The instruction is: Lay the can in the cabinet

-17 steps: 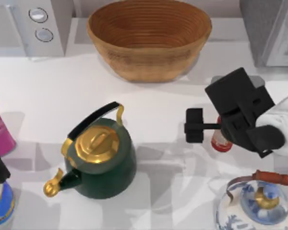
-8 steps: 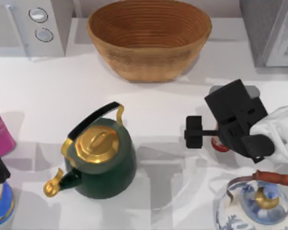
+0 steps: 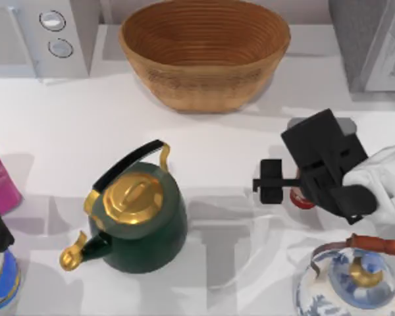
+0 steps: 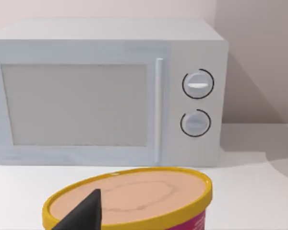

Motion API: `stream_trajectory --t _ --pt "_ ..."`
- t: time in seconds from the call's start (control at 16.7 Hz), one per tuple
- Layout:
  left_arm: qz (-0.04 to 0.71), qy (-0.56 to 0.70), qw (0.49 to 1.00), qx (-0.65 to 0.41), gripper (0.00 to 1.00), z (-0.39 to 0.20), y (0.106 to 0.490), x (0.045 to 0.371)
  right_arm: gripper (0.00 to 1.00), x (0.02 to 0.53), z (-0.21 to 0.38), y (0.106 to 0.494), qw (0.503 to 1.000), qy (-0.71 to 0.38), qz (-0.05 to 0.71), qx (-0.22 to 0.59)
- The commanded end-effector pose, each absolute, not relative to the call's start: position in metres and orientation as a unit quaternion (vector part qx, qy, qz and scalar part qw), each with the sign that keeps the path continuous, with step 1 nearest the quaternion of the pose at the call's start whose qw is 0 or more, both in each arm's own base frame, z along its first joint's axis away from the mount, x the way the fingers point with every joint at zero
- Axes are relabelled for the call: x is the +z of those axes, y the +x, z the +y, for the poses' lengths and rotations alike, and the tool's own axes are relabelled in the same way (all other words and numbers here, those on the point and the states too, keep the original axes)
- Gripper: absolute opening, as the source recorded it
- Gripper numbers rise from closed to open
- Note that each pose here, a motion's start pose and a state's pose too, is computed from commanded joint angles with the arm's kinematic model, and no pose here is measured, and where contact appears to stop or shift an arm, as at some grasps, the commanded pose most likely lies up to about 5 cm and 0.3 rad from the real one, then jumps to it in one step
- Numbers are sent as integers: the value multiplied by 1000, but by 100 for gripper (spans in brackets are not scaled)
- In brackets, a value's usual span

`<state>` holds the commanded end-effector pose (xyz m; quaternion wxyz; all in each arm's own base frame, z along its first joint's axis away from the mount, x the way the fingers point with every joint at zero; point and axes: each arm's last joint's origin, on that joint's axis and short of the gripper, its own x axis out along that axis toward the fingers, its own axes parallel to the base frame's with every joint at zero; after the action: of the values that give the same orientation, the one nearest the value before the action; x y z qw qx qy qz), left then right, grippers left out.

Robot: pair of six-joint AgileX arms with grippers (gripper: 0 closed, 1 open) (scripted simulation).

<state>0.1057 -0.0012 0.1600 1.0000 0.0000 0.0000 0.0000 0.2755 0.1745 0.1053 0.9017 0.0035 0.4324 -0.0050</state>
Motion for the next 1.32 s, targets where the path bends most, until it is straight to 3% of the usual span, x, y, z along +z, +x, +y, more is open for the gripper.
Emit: stream_trajectory --t 0.54,1.32 --pt "0 0 1000 0 100 -1 106 160 2 105 175 275 902 4 432 -5" --pt "0 0 1000 0 100 -1 106 160 0 124 182 281 904 6 427 1"
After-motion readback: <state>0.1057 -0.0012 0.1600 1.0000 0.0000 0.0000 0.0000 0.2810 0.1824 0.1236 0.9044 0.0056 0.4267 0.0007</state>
